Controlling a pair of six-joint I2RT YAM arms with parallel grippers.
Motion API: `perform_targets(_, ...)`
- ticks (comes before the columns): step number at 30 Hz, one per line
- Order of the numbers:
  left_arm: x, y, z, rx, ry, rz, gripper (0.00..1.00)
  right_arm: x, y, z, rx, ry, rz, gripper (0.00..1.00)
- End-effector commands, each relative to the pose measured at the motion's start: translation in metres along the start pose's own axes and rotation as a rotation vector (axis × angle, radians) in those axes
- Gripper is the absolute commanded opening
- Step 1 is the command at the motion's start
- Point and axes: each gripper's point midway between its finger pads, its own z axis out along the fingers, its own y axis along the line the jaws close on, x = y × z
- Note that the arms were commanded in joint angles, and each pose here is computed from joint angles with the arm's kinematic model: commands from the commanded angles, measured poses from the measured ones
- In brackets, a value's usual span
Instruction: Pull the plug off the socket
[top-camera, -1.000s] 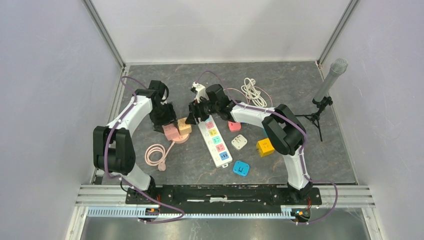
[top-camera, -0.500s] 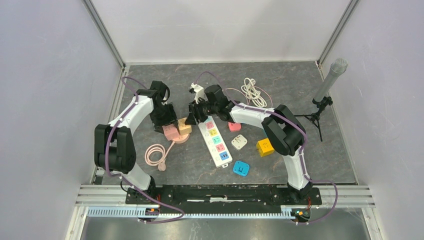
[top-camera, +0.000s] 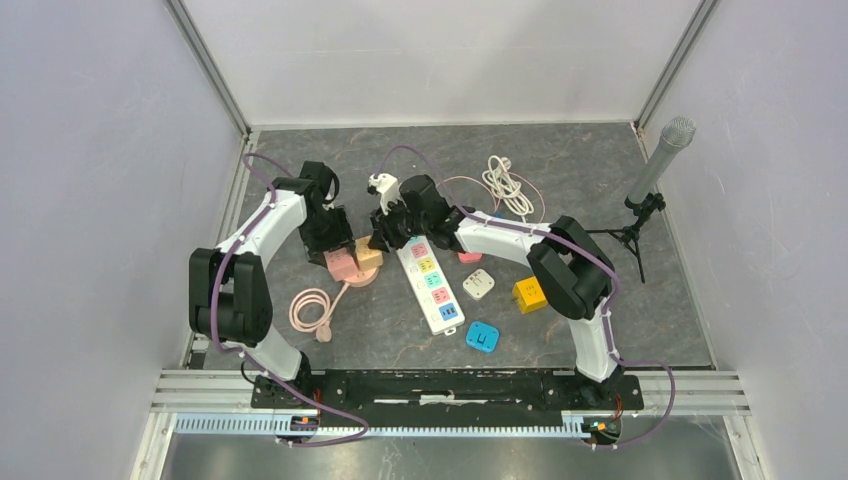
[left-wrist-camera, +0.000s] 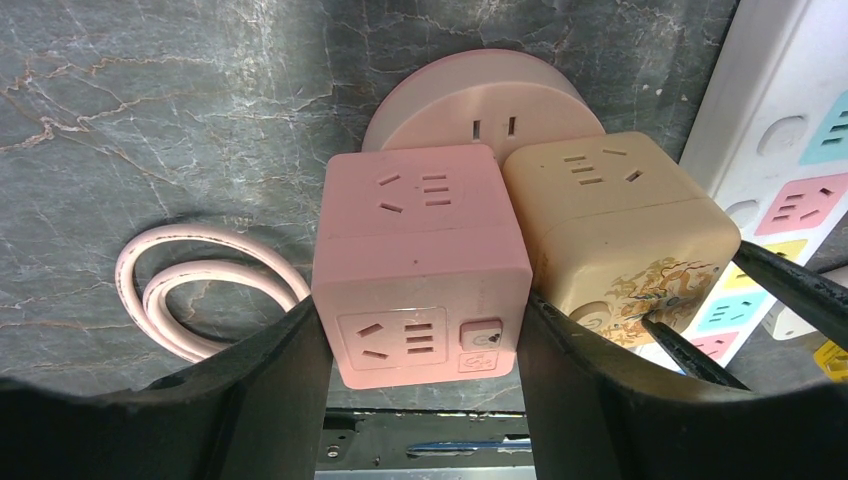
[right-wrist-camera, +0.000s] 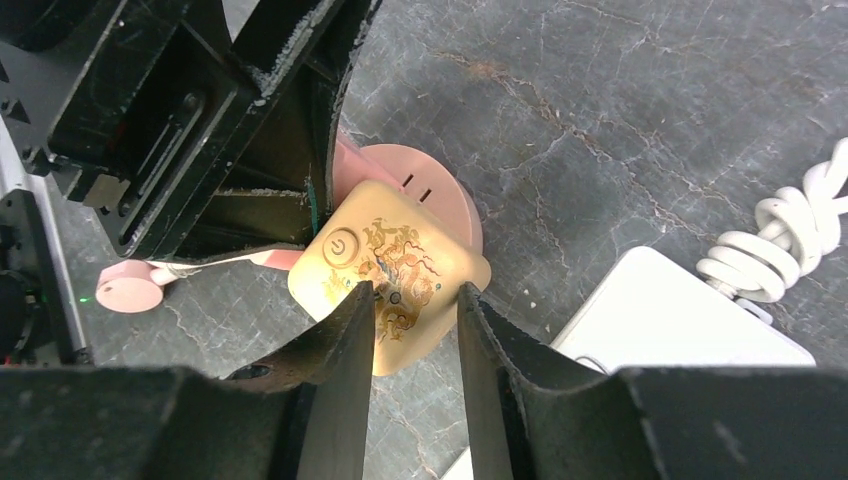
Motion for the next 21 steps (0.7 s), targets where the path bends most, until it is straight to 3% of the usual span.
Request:
perform_targets(1, -0.007, 0.005, -0.020, -0.013, -0.041, 0.047, 0.09, 0.150, -0.025, -0.013, 0.145, 0.432, 0.000, 0.39)
perform_targets(4, -0.005, 0.006, -0.019, -0.017, -0.032, 0.054, 0.02, 0.156, -0.021, -0.014, 0.142, 0.439, 0.012, 0.38)
perform_targets(14, -0.011, -0.009, -0.047, 0.078, -0.095, 0.074, 0.02, 0.160, -0.021, -0.017, 0.150, 0.443, 0.017, 0.36)
perform_targets(21, -0.002, -0.014, -0.040, 0.129, -0.084, 0.083, 0.02, 0.160, -0.016, -0.018, 0.141, 0.439, -0.024, 0.35)
